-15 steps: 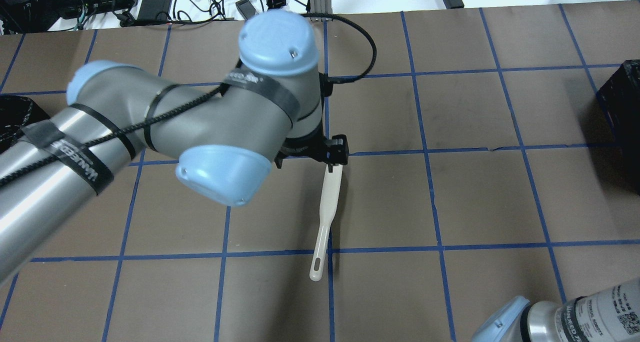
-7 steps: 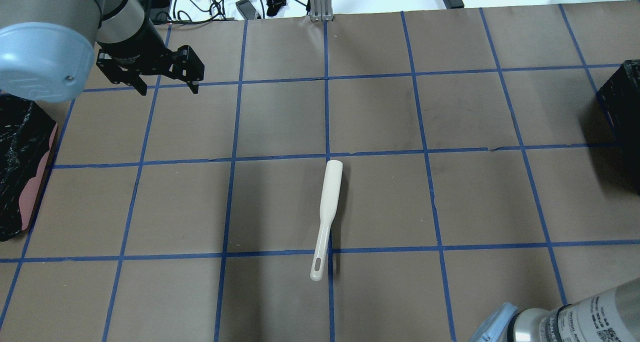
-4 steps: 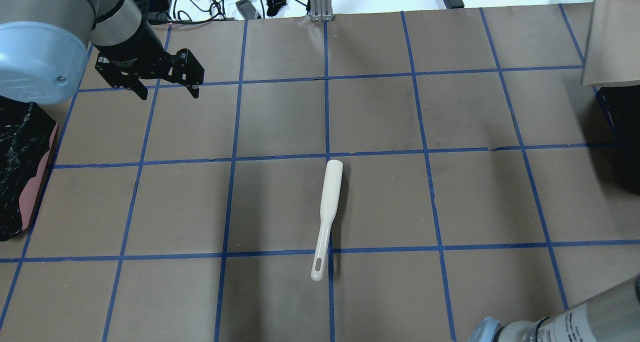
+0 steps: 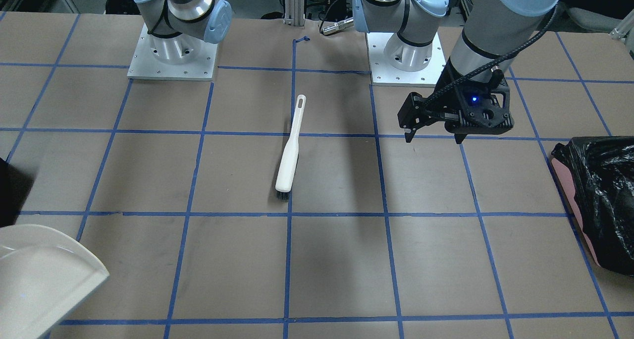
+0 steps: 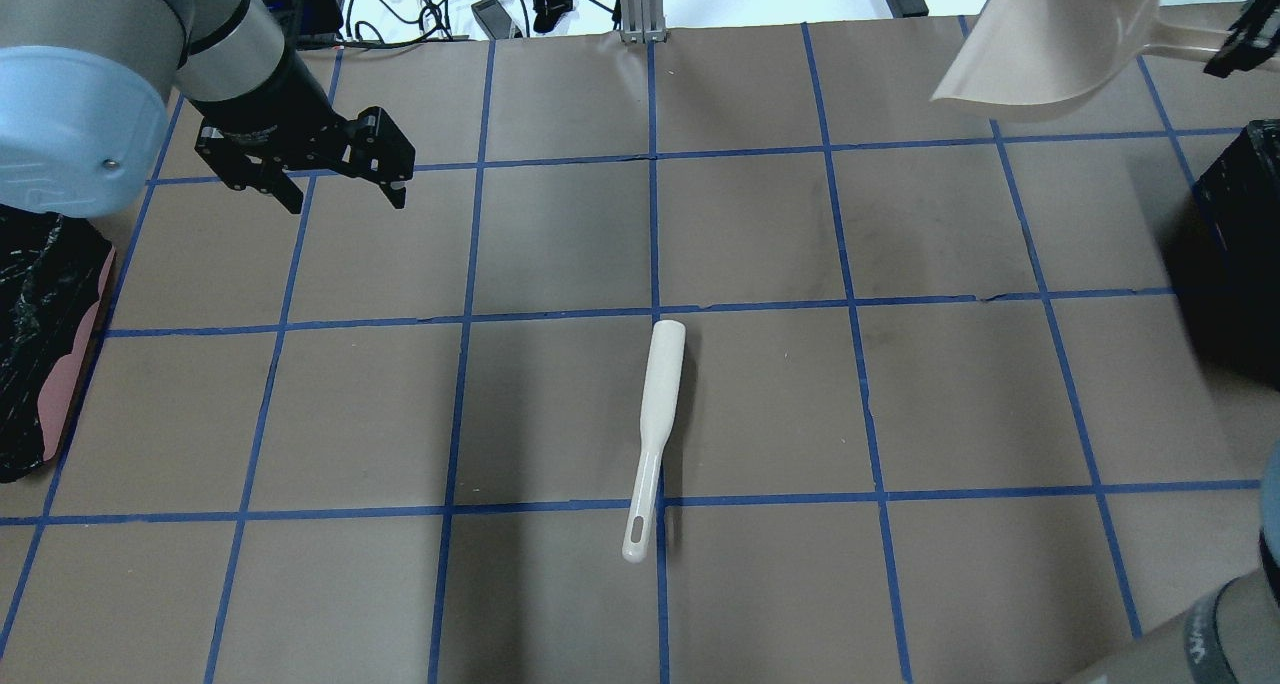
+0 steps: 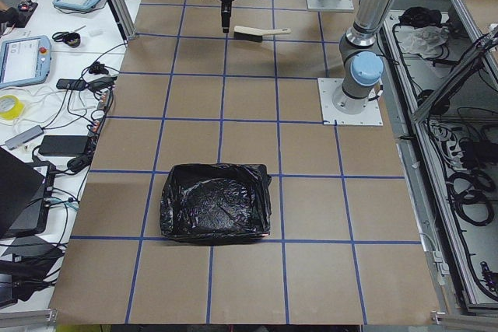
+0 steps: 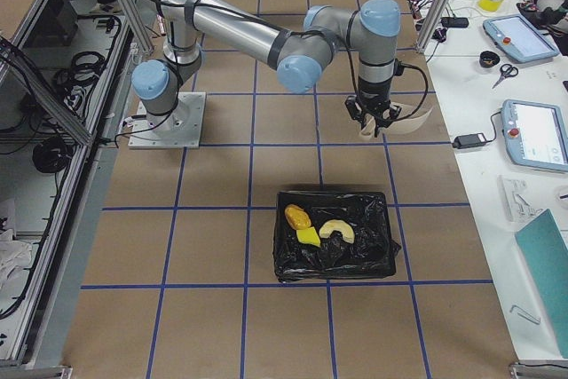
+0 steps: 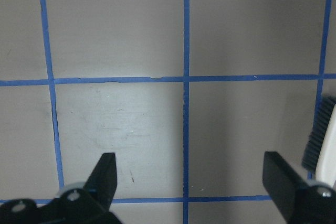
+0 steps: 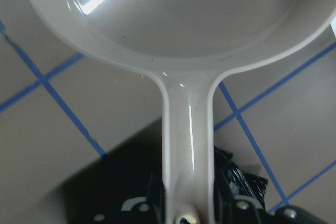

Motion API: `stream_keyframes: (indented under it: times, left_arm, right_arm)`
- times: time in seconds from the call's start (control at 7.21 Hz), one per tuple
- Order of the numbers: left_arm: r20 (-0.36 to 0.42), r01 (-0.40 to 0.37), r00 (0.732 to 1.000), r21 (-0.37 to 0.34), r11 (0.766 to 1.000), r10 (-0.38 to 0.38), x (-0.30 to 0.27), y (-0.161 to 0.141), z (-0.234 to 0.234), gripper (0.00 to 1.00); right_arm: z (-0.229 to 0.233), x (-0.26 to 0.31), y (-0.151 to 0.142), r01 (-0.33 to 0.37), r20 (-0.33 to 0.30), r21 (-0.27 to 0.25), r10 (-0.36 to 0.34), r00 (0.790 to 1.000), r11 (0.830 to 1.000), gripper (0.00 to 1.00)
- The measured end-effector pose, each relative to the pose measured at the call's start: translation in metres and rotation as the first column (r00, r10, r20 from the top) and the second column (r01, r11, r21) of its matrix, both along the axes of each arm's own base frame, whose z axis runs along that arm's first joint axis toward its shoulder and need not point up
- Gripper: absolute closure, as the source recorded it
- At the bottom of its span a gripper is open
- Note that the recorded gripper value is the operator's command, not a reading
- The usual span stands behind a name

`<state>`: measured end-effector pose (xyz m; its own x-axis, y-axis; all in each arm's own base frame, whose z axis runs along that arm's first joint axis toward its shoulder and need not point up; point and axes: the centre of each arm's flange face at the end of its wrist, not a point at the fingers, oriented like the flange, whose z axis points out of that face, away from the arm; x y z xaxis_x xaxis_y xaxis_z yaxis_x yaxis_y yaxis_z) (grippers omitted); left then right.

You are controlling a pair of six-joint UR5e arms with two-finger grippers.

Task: Sweep and dump trash in nearest bin
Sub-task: 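Carry the empty dustpan back over the table with the right gripper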

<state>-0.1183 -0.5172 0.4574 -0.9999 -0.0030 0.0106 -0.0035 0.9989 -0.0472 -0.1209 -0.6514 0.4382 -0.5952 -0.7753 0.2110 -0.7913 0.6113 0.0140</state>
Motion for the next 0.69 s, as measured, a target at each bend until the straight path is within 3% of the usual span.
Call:
stream_keyframes:
  times: [0.28,0.42,0.69]
  left_arm:
    - [-0.003,0.0,1.0,0.005,1.0,0.0,-0.001,0.002,-0.001,0.0]
    - [-0.004,0.0,1.0,0.008,1.0,0.0,-0.001,0.004,-0.003,0.0]
    - [0.0,0.0,1.0,0.013,1.0,0.0,-0.001,0.005,-0.006,0.0]
  right_arm:
    - [-0.007,0.122,-0.009,0.169,0.074,-0.003,-0.168,0.983,0.986,1.0]
    - [-0.014,0.18,-0.007,0.267,0.105,0.01,-0.267,0.958,0.964,1.0]
    - [-0.038,0.272,0.001,0.427,0.139,0.052,-0.43,0.892,0.903,1.0]
